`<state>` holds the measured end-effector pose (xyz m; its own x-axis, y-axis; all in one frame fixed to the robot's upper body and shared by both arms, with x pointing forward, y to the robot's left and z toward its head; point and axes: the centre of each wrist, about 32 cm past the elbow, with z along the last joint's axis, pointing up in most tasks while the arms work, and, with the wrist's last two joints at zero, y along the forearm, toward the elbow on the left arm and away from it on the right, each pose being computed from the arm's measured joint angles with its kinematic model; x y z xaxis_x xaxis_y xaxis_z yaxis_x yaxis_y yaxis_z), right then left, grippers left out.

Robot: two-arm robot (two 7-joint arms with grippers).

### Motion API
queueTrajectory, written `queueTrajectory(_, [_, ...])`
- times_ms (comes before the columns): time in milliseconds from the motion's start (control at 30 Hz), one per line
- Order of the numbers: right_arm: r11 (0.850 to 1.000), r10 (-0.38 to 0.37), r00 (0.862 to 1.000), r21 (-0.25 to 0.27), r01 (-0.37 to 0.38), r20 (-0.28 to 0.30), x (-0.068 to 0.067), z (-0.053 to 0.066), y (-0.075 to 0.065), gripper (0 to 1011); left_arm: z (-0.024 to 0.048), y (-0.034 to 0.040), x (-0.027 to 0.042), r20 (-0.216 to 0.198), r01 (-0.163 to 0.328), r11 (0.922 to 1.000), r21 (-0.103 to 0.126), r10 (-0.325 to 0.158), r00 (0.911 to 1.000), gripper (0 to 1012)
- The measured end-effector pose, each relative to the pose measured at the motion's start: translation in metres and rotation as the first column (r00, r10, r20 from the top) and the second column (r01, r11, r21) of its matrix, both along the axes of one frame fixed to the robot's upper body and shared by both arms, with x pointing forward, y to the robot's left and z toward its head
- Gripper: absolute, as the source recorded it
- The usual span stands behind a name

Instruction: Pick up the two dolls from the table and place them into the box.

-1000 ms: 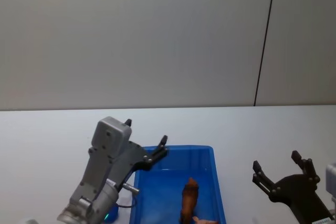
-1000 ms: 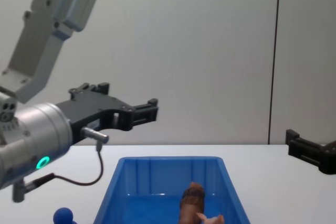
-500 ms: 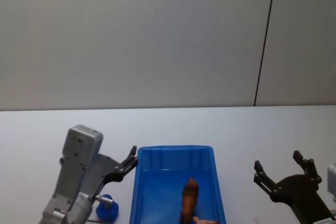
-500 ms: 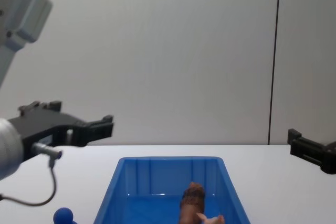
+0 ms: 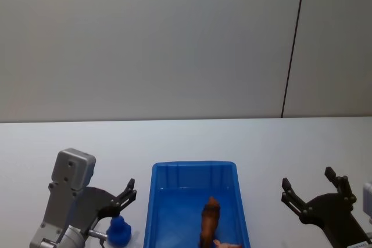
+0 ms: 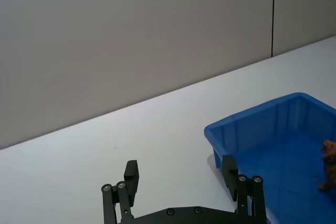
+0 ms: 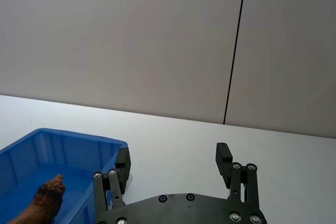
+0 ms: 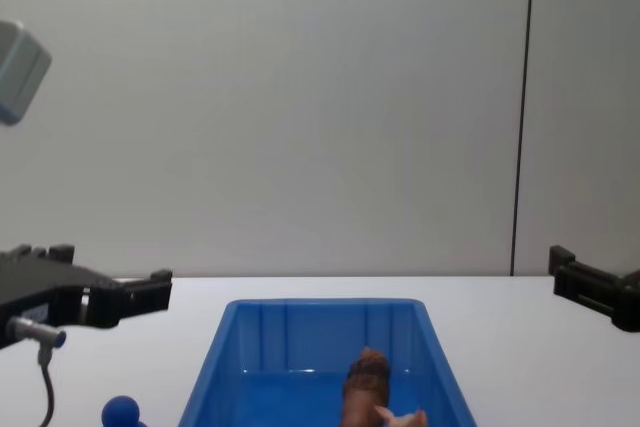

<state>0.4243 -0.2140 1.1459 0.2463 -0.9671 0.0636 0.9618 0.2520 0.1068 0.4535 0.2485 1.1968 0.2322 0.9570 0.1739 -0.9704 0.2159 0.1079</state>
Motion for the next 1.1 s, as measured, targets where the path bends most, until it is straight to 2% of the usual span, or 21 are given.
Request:
queueTrajectory(200, [1.000,0.000,1.000,0.000,0.000,0.000,0.000,0.000,0.000,1001,-0.0042,0.0058,0.0036,-0.043,0.009,0.9999,-0.008,-0.010,0.9990,1001])
queueTrajectory(600, [1.000,-0.001,1.000,0.000,0.001,0.000,0.000,0.000,0.000,1001,-0.0157,0.0147,0.0178,-0.130,0.014,0.9996,-0.026,-0.017,0.9914,1001])
queueTrajectory(933, [1.000,0.000,1.000,0.000,0.000,0.000,0.000,0.000,0.000,1001,-0.0240,0.0185,0.0240,-0.178,0.008,0.9993,-0.036,-0.015,0.9840,1001])
queueTrajectory(1100, [1.000,0.000,1.000,0.000,0.000,0.000,0.000,0.000,0.000,1001,-0.0301,0.0203,0.0266,-0.207,0.008,0.9988,-0.049,-0.017,0.9781,1001])
